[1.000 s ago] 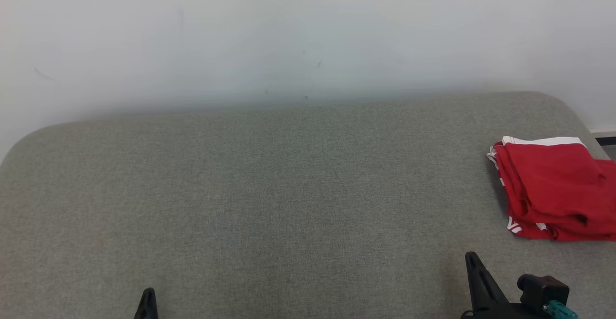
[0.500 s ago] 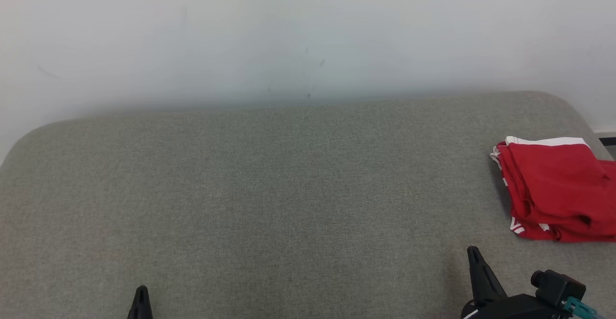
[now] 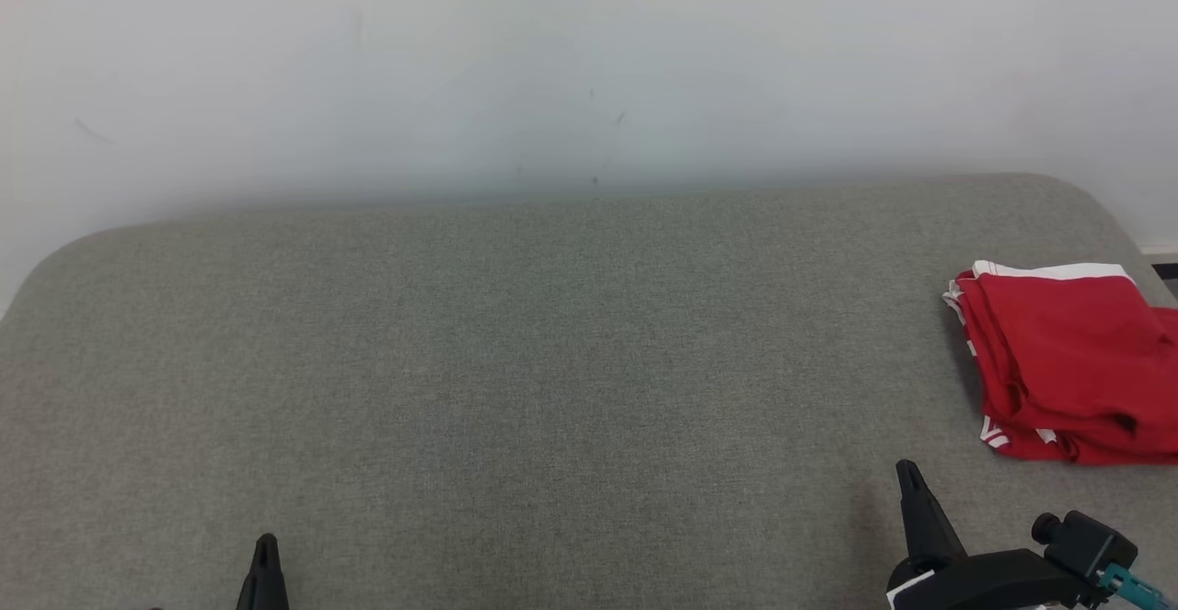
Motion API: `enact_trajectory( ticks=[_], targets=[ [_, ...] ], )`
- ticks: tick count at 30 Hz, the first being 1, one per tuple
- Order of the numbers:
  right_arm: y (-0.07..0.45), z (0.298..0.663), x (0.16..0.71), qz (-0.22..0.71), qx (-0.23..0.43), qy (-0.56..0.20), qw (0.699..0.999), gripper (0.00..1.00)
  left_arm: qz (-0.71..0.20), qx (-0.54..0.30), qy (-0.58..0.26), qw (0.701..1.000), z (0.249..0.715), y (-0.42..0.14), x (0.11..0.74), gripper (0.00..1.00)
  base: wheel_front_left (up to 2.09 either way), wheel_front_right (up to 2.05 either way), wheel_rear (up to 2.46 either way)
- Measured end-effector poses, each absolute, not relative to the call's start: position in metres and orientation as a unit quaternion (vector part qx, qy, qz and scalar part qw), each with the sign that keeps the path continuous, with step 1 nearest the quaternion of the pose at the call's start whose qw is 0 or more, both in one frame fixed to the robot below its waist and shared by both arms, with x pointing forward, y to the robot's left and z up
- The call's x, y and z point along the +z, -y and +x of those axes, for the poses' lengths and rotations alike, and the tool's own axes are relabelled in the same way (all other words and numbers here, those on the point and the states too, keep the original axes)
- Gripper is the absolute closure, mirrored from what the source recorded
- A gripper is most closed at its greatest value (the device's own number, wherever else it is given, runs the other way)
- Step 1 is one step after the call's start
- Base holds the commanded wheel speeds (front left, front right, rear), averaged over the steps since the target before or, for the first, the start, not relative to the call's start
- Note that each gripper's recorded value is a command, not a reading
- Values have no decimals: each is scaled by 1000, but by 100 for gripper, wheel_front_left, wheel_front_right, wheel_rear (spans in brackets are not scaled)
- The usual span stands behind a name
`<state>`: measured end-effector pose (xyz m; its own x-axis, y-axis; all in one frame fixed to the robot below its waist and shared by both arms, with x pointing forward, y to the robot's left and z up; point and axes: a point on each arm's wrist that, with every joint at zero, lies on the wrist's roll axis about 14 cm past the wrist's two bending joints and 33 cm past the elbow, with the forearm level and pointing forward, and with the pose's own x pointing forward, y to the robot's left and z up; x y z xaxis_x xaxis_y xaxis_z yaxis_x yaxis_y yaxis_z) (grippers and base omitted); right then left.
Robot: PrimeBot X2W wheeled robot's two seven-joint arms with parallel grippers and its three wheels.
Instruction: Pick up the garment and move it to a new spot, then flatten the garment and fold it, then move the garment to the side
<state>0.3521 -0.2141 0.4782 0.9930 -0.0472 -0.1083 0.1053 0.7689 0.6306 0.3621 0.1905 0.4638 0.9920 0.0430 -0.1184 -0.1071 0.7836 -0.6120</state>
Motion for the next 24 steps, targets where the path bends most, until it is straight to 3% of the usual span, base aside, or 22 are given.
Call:
enact_trajectory(
  ticks=[24],
  targets=[
    [211, 364, 487, 472, -36, -28, 880, 100, -467, 44, -44, 882, 371, -194, 472, 100, 0, 0, 0]
  ],
)
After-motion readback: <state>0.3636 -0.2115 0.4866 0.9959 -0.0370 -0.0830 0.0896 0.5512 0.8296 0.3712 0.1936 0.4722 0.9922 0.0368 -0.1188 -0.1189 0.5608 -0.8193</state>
